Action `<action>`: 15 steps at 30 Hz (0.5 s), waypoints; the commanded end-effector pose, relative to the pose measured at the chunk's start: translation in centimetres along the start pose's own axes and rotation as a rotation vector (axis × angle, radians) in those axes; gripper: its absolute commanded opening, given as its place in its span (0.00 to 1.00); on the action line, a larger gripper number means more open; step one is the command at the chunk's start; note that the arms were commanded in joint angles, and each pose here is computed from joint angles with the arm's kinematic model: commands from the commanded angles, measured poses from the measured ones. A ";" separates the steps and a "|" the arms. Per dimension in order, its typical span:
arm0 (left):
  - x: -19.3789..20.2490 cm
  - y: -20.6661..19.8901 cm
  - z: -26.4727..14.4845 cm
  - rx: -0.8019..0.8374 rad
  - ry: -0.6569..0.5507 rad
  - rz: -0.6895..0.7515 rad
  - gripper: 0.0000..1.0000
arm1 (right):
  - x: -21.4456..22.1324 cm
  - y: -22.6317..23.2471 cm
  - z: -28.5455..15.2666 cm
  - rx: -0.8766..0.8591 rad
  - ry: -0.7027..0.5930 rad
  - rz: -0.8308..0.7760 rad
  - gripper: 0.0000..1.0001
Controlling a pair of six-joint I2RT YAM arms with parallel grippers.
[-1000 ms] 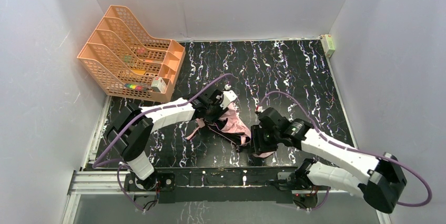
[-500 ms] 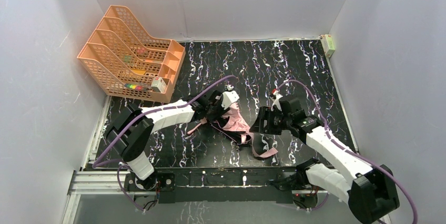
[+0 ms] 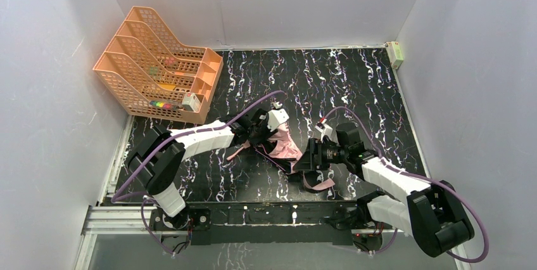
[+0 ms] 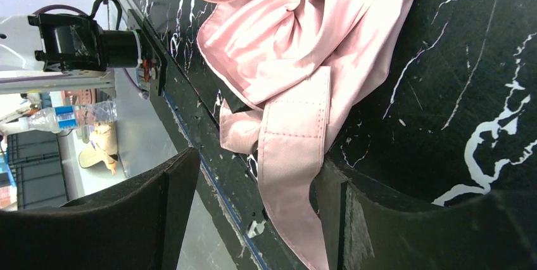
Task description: Put away the umbrella
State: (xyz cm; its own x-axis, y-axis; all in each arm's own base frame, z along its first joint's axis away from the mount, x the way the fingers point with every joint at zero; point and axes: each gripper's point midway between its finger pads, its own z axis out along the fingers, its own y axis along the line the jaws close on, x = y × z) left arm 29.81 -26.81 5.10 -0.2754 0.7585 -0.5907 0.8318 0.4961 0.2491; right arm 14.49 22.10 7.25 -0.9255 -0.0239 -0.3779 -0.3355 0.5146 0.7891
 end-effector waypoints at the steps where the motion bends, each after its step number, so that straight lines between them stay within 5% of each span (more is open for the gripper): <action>1: -1.8 1.0 -0.4 -0.024 -0.060 0.009 0.00 | -1.6 0.7 0.1 -0.035 -0.058 -0.068 0.74; 4: -1.7 0.9 -0.4 -0.023 -0.060 0.008 0.00 | -2.2 0.4 0.0 -0.016 -0.096 -0.079 0.69; 9: -1.3 0.8 -0.2 -0.021 -0.048 0.011 0.00 | -1.9 1.3 0.0 -0.057 -0.063 -0.070 0.46; 15: -1.3 1.0 0.2 -0.025 -0.034 0.022 0.00 | -0.5 1.1 -1.0 -0.012 -0.045 -0.042 0.29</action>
State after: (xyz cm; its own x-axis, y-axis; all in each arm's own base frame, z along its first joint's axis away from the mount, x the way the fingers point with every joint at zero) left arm 29.88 -26.82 5.04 -0.2684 0.7625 -0.5887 0.8338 0.4899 0.2544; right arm 15.05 22.16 8.05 -0.9059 -0.0037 -0.4234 -0.3672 0.5045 0.7814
